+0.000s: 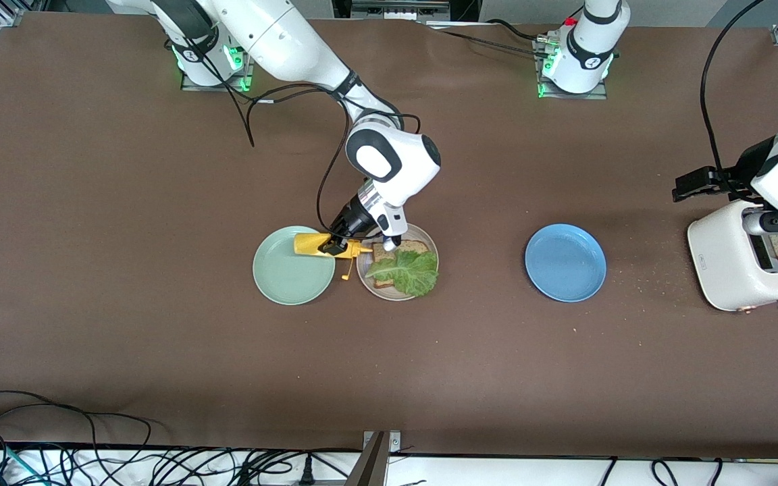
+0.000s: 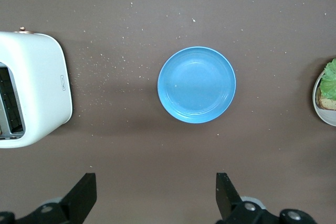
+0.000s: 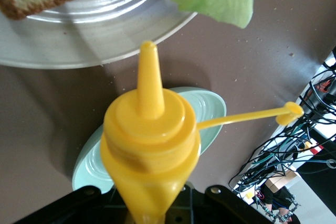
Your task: Make sandwich on beige plate with both arms
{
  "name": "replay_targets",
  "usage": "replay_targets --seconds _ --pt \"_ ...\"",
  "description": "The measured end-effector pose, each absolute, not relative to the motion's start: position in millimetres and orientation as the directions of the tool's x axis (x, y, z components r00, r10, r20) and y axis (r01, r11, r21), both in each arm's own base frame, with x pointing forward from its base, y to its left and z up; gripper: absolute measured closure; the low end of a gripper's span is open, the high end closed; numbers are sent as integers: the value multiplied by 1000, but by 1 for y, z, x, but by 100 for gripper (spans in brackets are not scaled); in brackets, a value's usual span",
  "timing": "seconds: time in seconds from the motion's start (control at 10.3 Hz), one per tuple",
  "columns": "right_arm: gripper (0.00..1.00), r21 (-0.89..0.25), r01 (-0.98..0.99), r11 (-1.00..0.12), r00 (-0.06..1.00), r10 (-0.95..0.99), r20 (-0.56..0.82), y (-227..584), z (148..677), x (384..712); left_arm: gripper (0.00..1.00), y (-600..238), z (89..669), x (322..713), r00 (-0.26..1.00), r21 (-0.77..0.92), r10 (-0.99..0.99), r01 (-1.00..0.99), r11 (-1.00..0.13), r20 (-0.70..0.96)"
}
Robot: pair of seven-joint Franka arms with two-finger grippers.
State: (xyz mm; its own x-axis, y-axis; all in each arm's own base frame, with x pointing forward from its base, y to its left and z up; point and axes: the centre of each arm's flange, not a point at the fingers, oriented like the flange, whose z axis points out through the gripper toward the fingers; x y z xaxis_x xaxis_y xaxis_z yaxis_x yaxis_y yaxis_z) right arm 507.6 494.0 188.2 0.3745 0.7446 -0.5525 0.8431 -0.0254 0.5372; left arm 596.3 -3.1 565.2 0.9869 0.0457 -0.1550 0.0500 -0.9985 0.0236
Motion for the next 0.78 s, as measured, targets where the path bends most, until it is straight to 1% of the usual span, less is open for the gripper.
replay_targets --seconds 0.29,0.39,0.58,0.78 --pt "89 556 830 -43 400 740 -541 489 197 519 0 -3 565 596 987 23 50 55 -998 -155" --pt "89 565 822 -74 425 741 -521 487 208 529 0 -1 565 596 986 22 60 64 -998 -156" --pt "89 547 814 -194 486 745 -458 470 250 561 0 7 562 597 984 20 77 81 -997 -161" --pt "89 473 789 -392 581 725 -369 415 312 609 0 17 544 602 976 15 96 101 -995 -195"
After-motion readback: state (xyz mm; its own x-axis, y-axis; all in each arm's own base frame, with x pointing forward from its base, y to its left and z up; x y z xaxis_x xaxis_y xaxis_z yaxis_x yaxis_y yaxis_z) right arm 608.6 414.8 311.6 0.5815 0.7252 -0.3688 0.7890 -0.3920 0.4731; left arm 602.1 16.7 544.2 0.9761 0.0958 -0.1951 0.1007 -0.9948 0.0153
